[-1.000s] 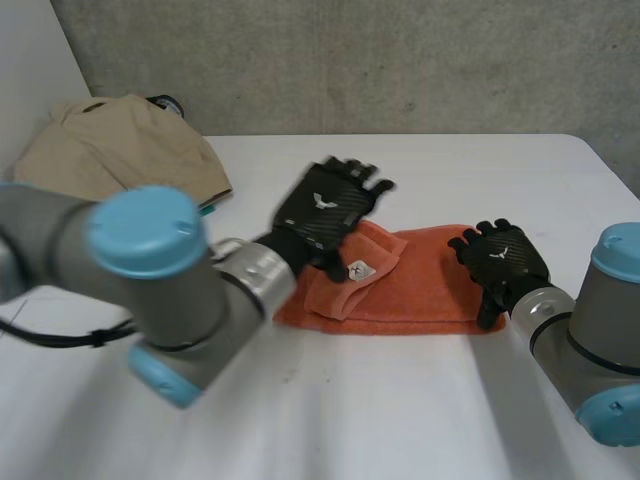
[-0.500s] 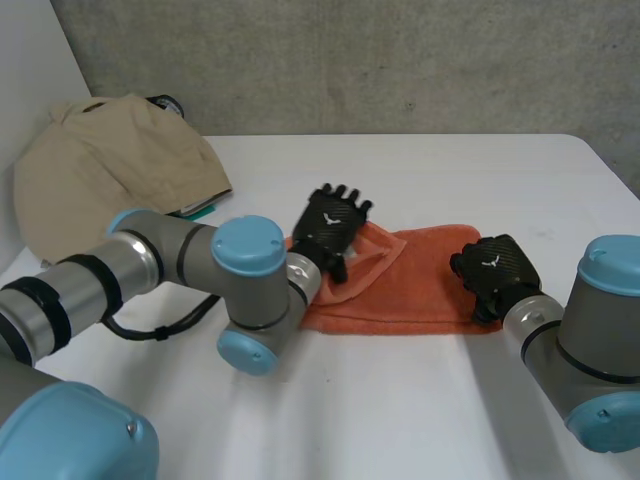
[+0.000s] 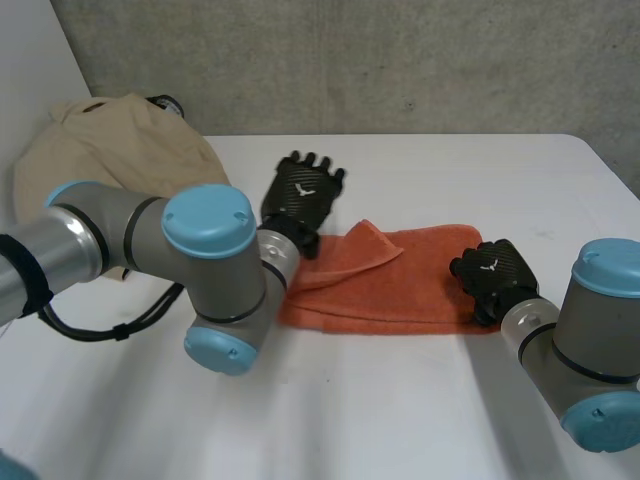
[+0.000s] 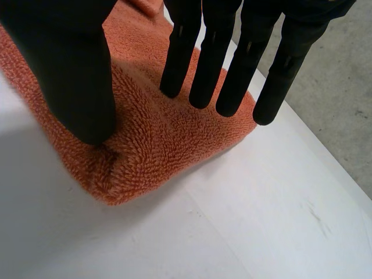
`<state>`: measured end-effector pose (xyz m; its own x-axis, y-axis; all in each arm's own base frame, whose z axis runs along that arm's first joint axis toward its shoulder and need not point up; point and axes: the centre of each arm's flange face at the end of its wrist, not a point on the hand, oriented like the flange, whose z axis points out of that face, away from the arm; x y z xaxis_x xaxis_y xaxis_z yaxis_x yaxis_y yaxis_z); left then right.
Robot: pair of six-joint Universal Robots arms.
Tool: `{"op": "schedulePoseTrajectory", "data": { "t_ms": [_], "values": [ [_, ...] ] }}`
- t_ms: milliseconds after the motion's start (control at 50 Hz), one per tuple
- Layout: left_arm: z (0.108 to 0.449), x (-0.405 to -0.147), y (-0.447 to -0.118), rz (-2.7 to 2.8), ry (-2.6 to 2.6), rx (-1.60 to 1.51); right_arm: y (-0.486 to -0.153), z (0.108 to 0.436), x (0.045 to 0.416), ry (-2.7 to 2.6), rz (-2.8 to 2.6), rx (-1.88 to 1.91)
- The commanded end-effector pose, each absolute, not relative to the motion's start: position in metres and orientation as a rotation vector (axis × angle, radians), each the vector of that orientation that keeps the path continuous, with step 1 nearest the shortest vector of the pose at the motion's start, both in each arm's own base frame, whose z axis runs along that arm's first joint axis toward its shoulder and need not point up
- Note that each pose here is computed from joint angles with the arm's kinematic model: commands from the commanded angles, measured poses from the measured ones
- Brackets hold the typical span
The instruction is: Fold the laundry.
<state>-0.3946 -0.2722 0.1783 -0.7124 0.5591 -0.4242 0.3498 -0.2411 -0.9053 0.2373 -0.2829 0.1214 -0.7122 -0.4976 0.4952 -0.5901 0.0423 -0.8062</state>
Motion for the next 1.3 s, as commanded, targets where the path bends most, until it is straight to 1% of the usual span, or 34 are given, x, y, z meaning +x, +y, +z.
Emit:
{"op": "schedulePoseTrajectory", "data": {
  "t_ms": [20, 40, 100, 120, 180, 240, 260, 340, 460, 540, 560, 640, 720, 780, 800, 860, 880, 900, 960, 980, 1040, 1060, 1100, 1140, 1180, 1260, 1300],
  "values": [
    [0.163, -0.416, -0.256, 1.938, -1.715, -1.168, -0.282, 0.120, 0.236, -2.178, 1.756, 1.170],
    [0.148, -0.421, -0.257, 1.903, -1.714, -1.192, -0.282, 0.120, 0.236, -2.174, 1.756, 1.171],
    [0.130, -0.427, -0.263, 1.887, -1.726, -1.203, -0.283, 0.119, 0.235, -2.165, 1.760, 1.168],
    [0.121, -0.430, -0.271, 1.896, -1.743, -1.198, -0.283, 0.119, 0.235, -2.163, 1.760, 1.166],
    [0.115, -0.431, -0.282, 1.936, -1.773, -1.171, -0.283, 0.119, 0.235, -2.160, 1.763, 1.163],
    [0.117, -0.422, -0.305, 2.041, -1.853, -1.099, -0.284, 0.120, 0.234, -2.158, 1.765, 1.158],
    [0.118, -0.410, -0.318, 2.098, -1.915, -1.055, -0.284, 0.120, 0.234, -2.158, 1.765, 1.158],
    [0.118, -0.390, -0.337, 2.184, -2.043, -1.007, -0.285, 0.121, 0.233, -2.155, 1.766, 1.152],
    [0.128, -0.378, -0.328, 2.196, -2.095, -1.063, -0.286, 0.125, 0.232, -2.149, 1.766, 1.143],
    [0.136, -0.365, -0.314, 2.154, -2.133, -1.077, -0.284, 0.124, 0.230, -2.149, 1.732, 1.152],
    [0.142, -0.358, -0.307, 2.141, -2.147, -1.081, -0.283, 0.123, 0.228, -2.148, 1.714, 1.156],
    [0.160, -0.346, -0.288, 2.123, -2.152, -1.091, -0.282, 0.128, 0.218, -2.077, 1.626, 1.186],
    [0.181, -0.333, -0.269, 2.126, -2.129, -1.095, -0.294, 0.137, 0.201, -1.932, 1.525, 1.218],
    [0.197, -0.327, -0.259, 2.141, -2.090, -1.089, -0.305, 0.145, 0.197, -1.795, 1.495, 1.269],
    [0.201, -0.325, -0.257, 2.146, -2.082, -1.085, -0.306, 0.149, 0.199, -1.757, 1.499, 1.286],
    [0.211, -0.321, -0.254, 2.152, -2.054, -1.051, -0.304, 0.171, 0.226, -1.599, 1.595, 1.372],
    [0.213, -0.320, -0.254, 2.156, -2.053, -1.040, -0.298, 0.176, 0.238, -1.565, 1.639, 1.409],
    [0.214, -0.319, -0.255, 2.156, -2.055, -1.027, -0.284, 0.183, 0.266, -1.488, 1.736, 1.500],
    [0.215, -0.317, -0.258, 2.148, -2.063, -0.977, -0.260, 0.191, 0.300, -1.375, 1.872, 1.648],
    [0.215, -0.316, -0.258, 2.144, -2.063, -0.968, -0.243, 0.188, 0.320, -1.313, 1.939, 1.764],
    [0.214, -0.316, -0.258, 2.129, -2.070, -0.939, -0.218, 0.167, 0.342, -1.272, 1.972, 1.953],
    [0.213, -0.316, -0.258, 2.125, -2.071, -0.936, -0.206, 0.154, 0.350, -1.256, 1.970, 2.043],
    [0.212, -0.315, -0.259, 2.121, -2.073, -0.929, -0.194, 0.143, 0.358, -1.247, 1.966, 2.116],
    [0.213, -0.315, -0.260, 2.124, -2.071, -0.924, -0.187, 0.142, 0.363, -1.242, 1.974, 2.127],
    [0.216, -0.316, -0.261, 2.140, -2.057, -0.915, -0.191, 0.148, 0.365, -1.252, 1.984, 2.080],
    [0.221, -0.320, -0.264, 2.158, -2.026, -0.898, -0.204, 0.158, 0.362, -1.473, 2.014, 1.885],
    [0.227, -0.324, -0.265, 2.167, -1.996, -0.884, -0.215, 0.175, 0.352, -1.715, 2.106, 1.704]
  ]
}}
